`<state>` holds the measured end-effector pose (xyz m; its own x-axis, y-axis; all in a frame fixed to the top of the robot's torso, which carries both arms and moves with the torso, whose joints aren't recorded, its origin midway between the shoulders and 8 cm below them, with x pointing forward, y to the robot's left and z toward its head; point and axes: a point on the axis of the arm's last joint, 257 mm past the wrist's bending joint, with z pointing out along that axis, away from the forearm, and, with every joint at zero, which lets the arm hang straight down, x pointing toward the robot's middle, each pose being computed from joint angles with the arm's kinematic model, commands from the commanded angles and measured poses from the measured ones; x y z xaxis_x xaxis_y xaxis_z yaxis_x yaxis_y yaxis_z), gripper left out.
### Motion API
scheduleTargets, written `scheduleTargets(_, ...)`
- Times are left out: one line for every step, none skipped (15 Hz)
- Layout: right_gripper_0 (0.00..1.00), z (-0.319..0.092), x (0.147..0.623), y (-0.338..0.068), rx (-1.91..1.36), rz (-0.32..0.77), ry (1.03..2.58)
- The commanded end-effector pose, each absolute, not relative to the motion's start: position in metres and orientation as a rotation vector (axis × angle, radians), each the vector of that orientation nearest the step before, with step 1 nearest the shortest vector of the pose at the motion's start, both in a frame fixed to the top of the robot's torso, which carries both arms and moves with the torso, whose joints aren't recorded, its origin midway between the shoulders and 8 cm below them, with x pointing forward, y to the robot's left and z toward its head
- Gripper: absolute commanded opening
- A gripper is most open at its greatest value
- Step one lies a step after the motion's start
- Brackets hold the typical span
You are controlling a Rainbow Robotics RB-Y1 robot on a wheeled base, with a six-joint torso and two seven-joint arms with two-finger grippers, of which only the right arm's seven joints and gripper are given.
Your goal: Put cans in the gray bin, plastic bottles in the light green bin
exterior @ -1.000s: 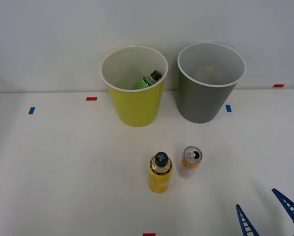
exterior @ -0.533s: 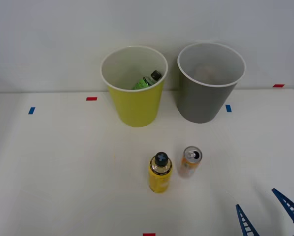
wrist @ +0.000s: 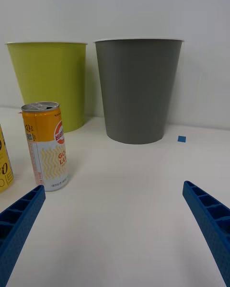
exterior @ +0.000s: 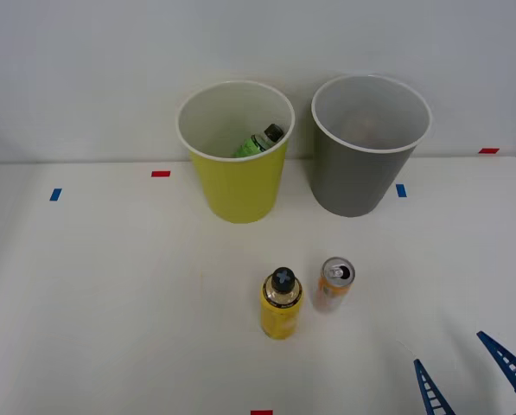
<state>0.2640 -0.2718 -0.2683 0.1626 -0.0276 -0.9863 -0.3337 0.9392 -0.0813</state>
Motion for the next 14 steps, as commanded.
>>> scheduleTargets(1.0,-0.2683,0.264,-0.2718,-0.309,0.223,1.397)
scheduleTargets(1.0,-0.2683,0.264,-0.2718,-0.309,0.223,1.397)
scheduleTargets(1.0,-0.2683,0.264,-0.2718,-0.309,0.223,1.397)
scheduleTargets(1.0,-0.2683,0.264,-0.2718,-0.309,0.223,1.397)
scheduleTargets(1.0,-0.2683,0.264,-0.2718,-0.309,0.223,1.397)
scheduleTargets(1.0,-0.2683,0.264,-0.2718,-0.309,0.223,1.397)
scheduleTargets(1.0,-0.2683,0.264,-0.2718,-0.309,0.223,1.397)
scheduleTargets(1.0,-0.2683,0.264,-0.2718,-0.309,0.223,1.397)
scheduleTargets(1.0,-0.2683,0.264,-0.2718,-0.309,0.223,1.397)
scheduleTargets(1.0,-0.2683,0.264,-0.2718,-0.309,0.223,1.397)
scheduleTargets(1.0,-0.2683,0.264,-0.2718,-0.309,0.223,1.397)
scheduleTargets(1.0,-0.2683,0.264,-0.2718,-0.309,0.223,1.397)
scheduleTargets(1.0,-0.2683,0.264,-0.2718,-0.309,0.223,1.397)
scheduleTargets(1.0,-0.2683,0.264,-0.2718,-0.309,0.223,1.397)
